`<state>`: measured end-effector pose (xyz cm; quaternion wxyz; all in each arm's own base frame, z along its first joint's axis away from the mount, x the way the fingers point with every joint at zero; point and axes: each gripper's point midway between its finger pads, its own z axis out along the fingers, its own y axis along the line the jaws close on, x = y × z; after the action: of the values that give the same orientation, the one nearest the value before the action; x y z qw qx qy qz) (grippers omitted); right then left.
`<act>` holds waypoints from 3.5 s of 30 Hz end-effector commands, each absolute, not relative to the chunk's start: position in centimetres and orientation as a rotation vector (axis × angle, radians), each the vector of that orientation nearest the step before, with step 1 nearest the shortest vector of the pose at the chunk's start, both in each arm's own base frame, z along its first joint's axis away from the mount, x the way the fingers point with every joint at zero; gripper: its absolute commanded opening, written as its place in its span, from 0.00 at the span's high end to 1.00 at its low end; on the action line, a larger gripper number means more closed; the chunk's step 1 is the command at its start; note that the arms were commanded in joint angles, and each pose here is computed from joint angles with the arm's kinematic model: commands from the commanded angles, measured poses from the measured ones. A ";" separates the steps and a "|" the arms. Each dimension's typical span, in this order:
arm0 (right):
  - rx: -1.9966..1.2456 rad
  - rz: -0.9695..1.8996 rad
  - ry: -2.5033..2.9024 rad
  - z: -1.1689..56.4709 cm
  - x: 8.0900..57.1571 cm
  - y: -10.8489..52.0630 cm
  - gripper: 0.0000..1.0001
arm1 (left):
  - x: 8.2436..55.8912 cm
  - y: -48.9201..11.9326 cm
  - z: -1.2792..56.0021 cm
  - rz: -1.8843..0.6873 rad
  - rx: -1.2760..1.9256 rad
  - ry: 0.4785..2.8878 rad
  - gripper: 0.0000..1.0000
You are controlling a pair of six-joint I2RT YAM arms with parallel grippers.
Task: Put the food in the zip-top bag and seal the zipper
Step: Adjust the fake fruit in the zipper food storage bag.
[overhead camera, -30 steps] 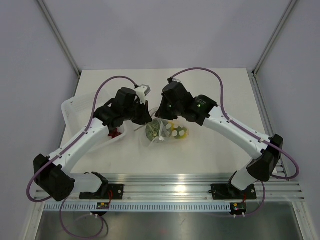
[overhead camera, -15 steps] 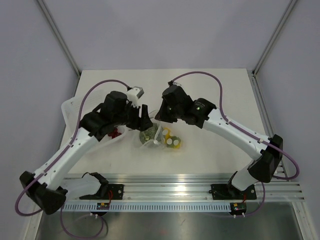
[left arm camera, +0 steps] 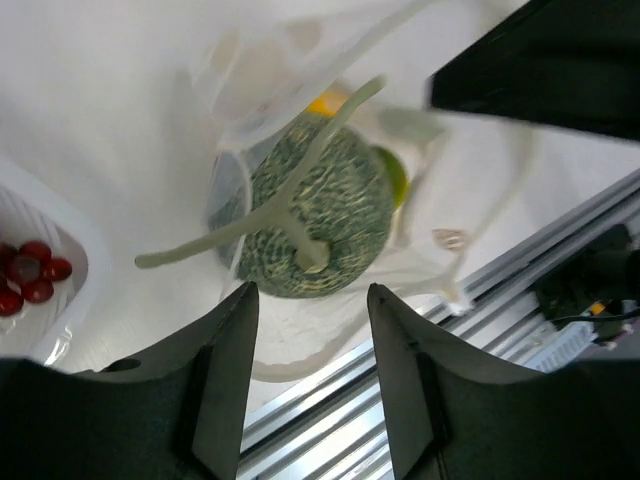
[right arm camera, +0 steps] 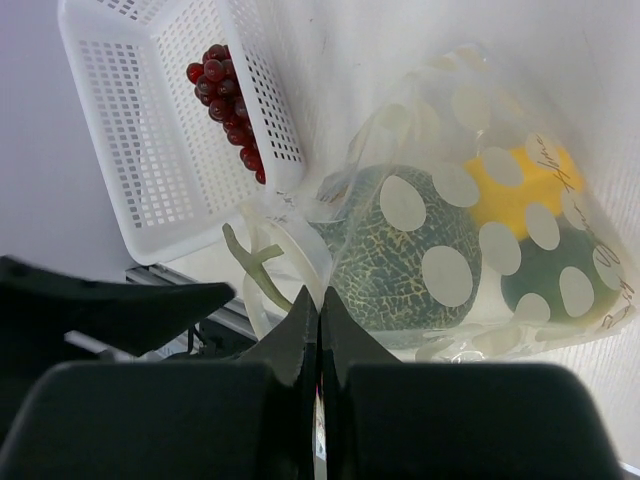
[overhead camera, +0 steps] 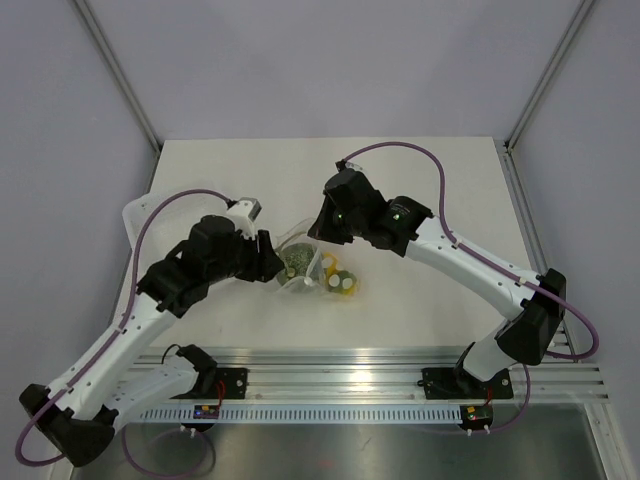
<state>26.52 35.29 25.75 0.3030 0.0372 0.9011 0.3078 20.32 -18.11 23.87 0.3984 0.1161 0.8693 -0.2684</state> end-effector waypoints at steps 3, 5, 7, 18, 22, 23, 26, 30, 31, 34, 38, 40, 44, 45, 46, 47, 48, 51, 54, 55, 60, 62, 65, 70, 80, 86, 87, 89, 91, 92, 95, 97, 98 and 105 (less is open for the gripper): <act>0.099 0.909 2.289 29.5 26.3 35.5 1.00 | 22.2 -16.7 20.8 -0.592 0.063 2.200 0.51; 0.099 0.906 2.286 29.5 26.2 35.3 1.00 | 22.2 -16.4 20.1 -0.595 0.009 2.182 0.55; 0.100 0.901 2.288 29.4 26.3 35.1 1.00 | 22.3 -16.3 20.0 -0.605 -0.008 2.156 0.57; 0.102 0.891 2.287 29.3 26.2 34.6 1.00 | 22.4 -16.0 18.8 -0.602 -0.044 2.146 0.63; 0.110 0.891 2.285 29.3 26.3 34.5 1.00 | 22.0 -16.2 22.6 -0.711 -0.021 1.966 0.63; 0.106 0.893 2.286 29.3 26.3 34.6 1.00 | 21.5 -15.7 24.1 -0.737 -0.036 1.896 0.63; 0.108 0.897 2.288 29.2 26.3 34.7 1.00 | 21.5 -14.0 24.8 -0.698 -0.104 1.830 0.63; 0.103 0.899 2.293 29.0 26.3 34.9 1.00 | 21.8 -13.1 22.2 -0.584 -0.123 1.942 0.50; 0.105 0.900 2.291 29.0 26.4 35.0 1.00 | 21.7 -13.4 21.9 -0.590 -0.112 1.959 0.43; 0.106 0.907 2.292 29.0 26.4 35.1 1.00 | 21.8 -14.5 20.8 -0.630 -0.088 1.998 0.41; 0.102 0.906 2.296 29.0 26.3 35.1 1.00 | 21.9 -15.2 19.6 -0.642 -0.071 2.027 0.44; 0.101 0.904 2.295 29.0 26.3 35.0 1.00 | 21.9 -15.4 18.8 -0.644 -0.057 2.046 0.46; 0.104 0.903 2.295 29.0 26.4 35.0 1.00 | 21.8 -16.3 17.5 -0.675 -0.036 2.080 0.52; 0.103 0.904 2.297 28.9 26.4 35.1 1.00 | 21.8 -16.5 17.3 -0.685 -0.037 2.084 0.53; 0.103 0.906 2.294 29.0 26.3 35.0 1.00 | 21.7 -16.5 16.8 -0.684 -0.035 2.094 0.54; 0.103 0.904 2.297 28.9 26.4 35.1 1.00 | 21.9 -16.7 16.6 -0.686 -0.035 2.098 0.60; 0.102 0.901 2.296 28.9 26.3 35.0 1.00 | 21.9 -16.7 16.3 -0.685 -0.035 2.104 0.64; 0.092 0.891 2.296 28.9 26.4 34.9 1.00 | 22.3 -16.7 16.8 -0.661 -0.010 2.099 1.00; 0.055 0.843 2.291 29.7 27.1 34.1 1.00 | 23.8 -16.4 22.7 -0.615 0.033 1.997 1.00; 0.047 0.828 2.279 30.3 27.3 33.8 1.00 | 24.2 -16.5 25.3 -0.617 0.045 1.952 1.00; -0.054 0.881 2.166 35.1 26.5 32.9 1.00 | 24.1 -18.4 36.9 -0.728 0.161 1.814 1.00; -0.070 0.900 2.175 34.1 25.9 33.0 1.00 | 24.0 -20.2 36.0 -0.798 0.219 1.847 1.00; -0.036 0.868 2.226 31.0 25.8 32.6 1.00 | 25.0 -21.5 30.7 -0.816 0.197 1.945 1.00; 0.052 0.562 2.438 20.9 26.3 30.4 1.00 | 26.2 -22.5 23.9 -0.796 0.189 2.091 1.00; 0.022 0.619 2.330 25.2 25.5 28.9 0.84 | 25.7 -24.5 28.3 -0.915 0.300 2.027 1.00; -0.163 0.620 2.213 30.9 24.1 28.2 0.71 | 25.0 -25.1 29.4 -0.984 0.310 2.009 1.00; -0.188 0.616 2.205 31.3 23.8 28.3 0.70 | 25.0 -25.1 29.5 -0.989 0.307 2.007 1.00; -0.251 0.589 2.189 31.9 24.1 28.6 0.67 | 25.0 -25.2 29.5 -0.992 0.309 2.006 1.00; -0.350 0.570 2.185 31.8 24.1 29.3 0.66 | 24.9 -25.2 29.6 -0.993 0.314 2.006 1.00; -0.383 0.557 2.192 31.6 24.5 30.0 0.66 | 24.9 -25.3 29.4 -0.998 0.321 2.011 1.00; -0.478 0.540 2.191 31.1 25.0 31.1 0.66 | 24.7 -25.3 29.3 -1.003 0.335 2.017 1.00; -0.551 0.514 2.217 29.7 25.3 31.9 0.66 | 24.5 -25.4 29.0 -1.010 0.342 2.026 1.00; -0.573 0.496 2.231 29.3 25.6 32.3 0.66 | 24.5 -25.4 28.9 -1.012 0.343 2.026 1.00; -0.633 0.454 2.304 27.3 25.3 32.5 0.65 | 24.3 -25.5 28.7 -1.024 0.347 2.026 1.00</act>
<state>25.95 32.53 25.60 0.3398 -0.2236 0.8985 0.1649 24.25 -24.97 25.38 0.3764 0.1272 0.8377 -0.3746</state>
